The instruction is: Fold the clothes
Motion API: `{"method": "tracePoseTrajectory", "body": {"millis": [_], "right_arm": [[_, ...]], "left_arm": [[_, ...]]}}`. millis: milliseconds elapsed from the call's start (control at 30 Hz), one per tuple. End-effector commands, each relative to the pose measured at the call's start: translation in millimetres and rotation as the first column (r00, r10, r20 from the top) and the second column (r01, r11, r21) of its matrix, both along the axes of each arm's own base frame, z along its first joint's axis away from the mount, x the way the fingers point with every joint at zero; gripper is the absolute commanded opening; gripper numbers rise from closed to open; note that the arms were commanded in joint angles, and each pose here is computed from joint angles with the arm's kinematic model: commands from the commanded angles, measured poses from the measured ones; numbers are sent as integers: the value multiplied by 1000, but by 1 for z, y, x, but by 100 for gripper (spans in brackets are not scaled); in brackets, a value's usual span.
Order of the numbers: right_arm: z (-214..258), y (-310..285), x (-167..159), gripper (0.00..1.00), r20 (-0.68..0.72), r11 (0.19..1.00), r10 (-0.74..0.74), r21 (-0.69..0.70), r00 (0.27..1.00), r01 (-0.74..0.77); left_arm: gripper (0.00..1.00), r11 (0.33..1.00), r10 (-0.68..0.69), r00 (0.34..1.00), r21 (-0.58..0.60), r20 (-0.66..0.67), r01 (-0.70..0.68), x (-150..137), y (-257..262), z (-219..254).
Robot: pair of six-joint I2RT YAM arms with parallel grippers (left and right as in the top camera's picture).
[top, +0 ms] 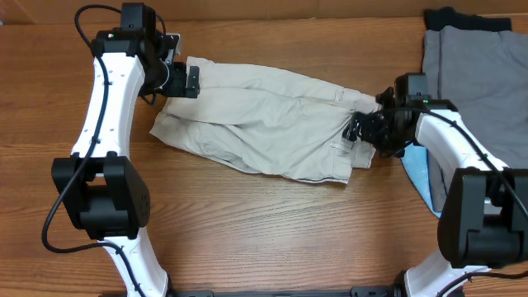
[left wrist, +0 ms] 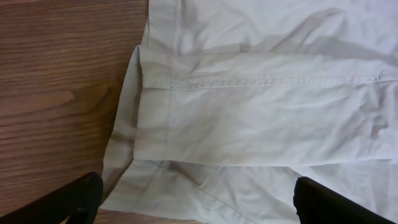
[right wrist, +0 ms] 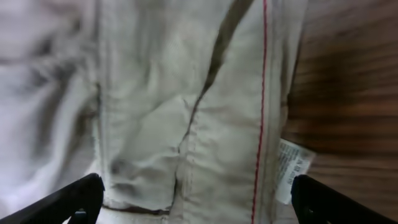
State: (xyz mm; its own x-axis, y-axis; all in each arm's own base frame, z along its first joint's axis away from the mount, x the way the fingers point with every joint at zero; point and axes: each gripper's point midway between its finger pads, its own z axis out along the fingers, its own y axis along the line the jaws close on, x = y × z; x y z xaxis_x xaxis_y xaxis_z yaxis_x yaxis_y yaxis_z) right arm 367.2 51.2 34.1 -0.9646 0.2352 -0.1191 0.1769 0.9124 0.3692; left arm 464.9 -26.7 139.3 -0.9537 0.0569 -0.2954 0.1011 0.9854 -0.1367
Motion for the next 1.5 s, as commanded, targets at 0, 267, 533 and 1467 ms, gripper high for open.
{"method": "tracePoseTrajectory", "body": {"millis": [0, 267, 533, 1467], "right_arm": [[-16, 6, -7, 100, -29, 999, 9, 44, 1000, -8], [-43, 39, -17, 88, -42, 973, 28, 230, 999, -17], [-46, 52, -16, 7, -60, 938, 33, 348, 998, -10], [143, 127, 62, 4, 267, 977, 127, 130, 955, -166]], "left_arm": [[100, 1000, -20, 1000, -3, 4, 20, -1, 0, 1], [100, 1000, -21, 1000, -4, -7, 20, -3, 0, 0], [100, 1000, -20, 1000, -5, -13, 20, -5, 0, -1], [100, 993, 115, 993, -32, 12, -114, 4, 27, 7]]}}
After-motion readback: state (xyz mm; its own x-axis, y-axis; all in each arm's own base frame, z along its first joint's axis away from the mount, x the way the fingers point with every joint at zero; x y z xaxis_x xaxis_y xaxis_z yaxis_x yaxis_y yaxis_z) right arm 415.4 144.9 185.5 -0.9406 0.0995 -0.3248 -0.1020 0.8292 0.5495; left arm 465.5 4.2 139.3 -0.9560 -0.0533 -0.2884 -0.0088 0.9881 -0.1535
